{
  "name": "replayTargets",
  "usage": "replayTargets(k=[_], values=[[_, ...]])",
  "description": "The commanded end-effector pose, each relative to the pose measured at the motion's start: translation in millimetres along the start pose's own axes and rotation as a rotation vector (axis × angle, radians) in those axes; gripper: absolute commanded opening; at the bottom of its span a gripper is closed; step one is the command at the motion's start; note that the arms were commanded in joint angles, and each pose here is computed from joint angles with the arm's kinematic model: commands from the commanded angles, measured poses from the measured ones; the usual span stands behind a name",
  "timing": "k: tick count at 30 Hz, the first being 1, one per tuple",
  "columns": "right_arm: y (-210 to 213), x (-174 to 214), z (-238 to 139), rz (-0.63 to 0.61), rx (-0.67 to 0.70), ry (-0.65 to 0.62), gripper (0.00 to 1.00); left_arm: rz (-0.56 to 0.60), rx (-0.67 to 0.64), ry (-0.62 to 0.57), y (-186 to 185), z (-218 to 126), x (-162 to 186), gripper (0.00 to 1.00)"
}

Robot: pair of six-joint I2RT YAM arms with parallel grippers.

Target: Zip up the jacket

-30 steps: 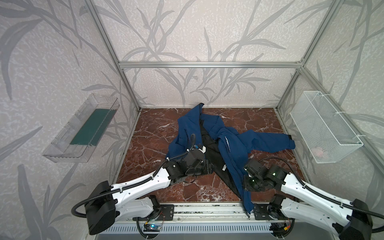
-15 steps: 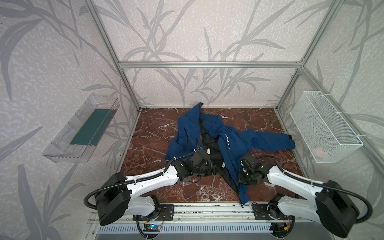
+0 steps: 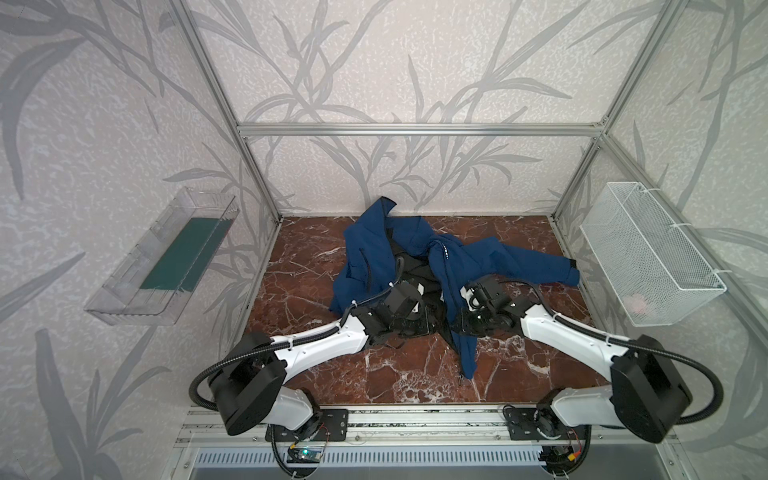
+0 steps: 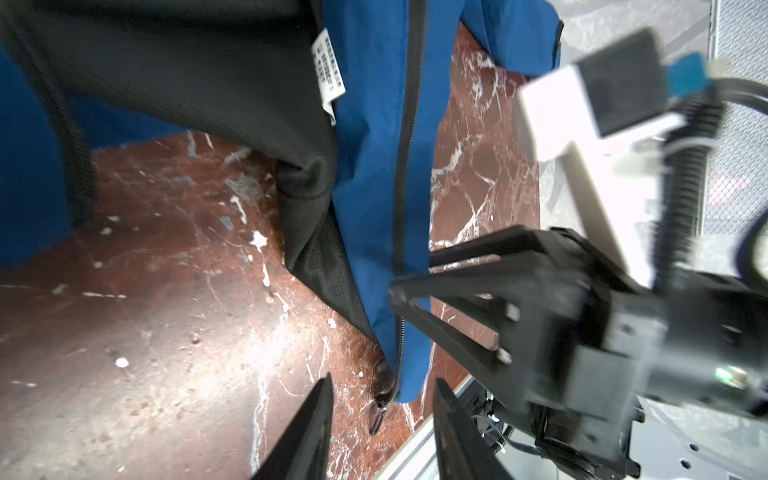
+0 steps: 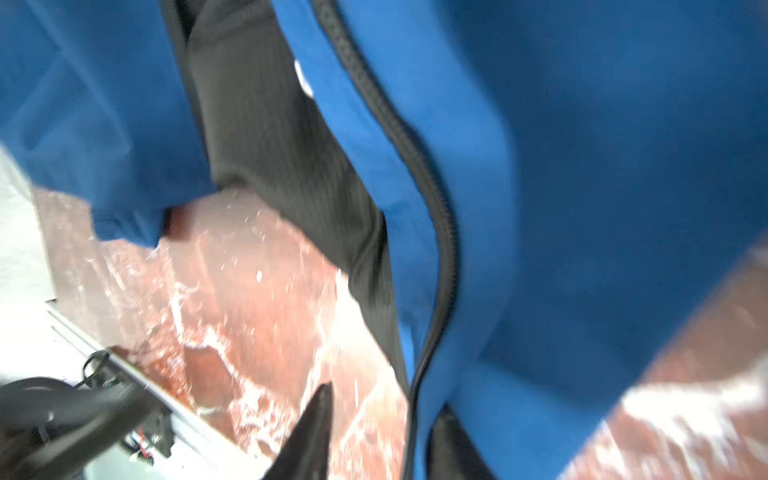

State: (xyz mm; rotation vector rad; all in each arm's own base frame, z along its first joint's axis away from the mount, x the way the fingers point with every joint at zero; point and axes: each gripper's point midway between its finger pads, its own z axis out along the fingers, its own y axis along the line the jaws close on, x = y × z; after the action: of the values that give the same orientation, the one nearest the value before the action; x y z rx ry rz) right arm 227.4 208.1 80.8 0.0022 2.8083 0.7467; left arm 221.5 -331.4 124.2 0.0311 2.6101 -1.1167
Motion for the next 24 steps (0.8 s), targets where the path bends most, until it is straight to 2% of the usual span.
replayTargets(k=[1,5,13,17,21,24], values=[[-12.4,22.4,-10.1,0.026,0.021,0.027,0.44,0.014,0.041,0.022,-10.0,-0.2,5.8,0.42],[-23.6,32.0,-12.6,0.030,0.041,0.017,0.45,0.040,0.033,0.018,-11.8,-2.0,9.3,0.41],[-44.5,55.0,-21.1,-0.013,0.116,0.073,0.40,0.044,0.063,0.066,-23.6,13.6,29.0,0.41],[-46.7,63.3,-25.5,-0.011,0.077,0.037,0.33,0.060,0.087,0.096,-34.1,24.2,39.0,0.40],[-42.1,64.1,-11.0,0.054,-0.029,-0.019,0.22,0.062,0.097,0.094,-37.3,29.6,40.5,0.40],[-43.3,62.1,-9.4,0.050,-0.024,-0.024,0.18,0.058,0.102,0.106,-38.2,31.5,42.0,0.40]])
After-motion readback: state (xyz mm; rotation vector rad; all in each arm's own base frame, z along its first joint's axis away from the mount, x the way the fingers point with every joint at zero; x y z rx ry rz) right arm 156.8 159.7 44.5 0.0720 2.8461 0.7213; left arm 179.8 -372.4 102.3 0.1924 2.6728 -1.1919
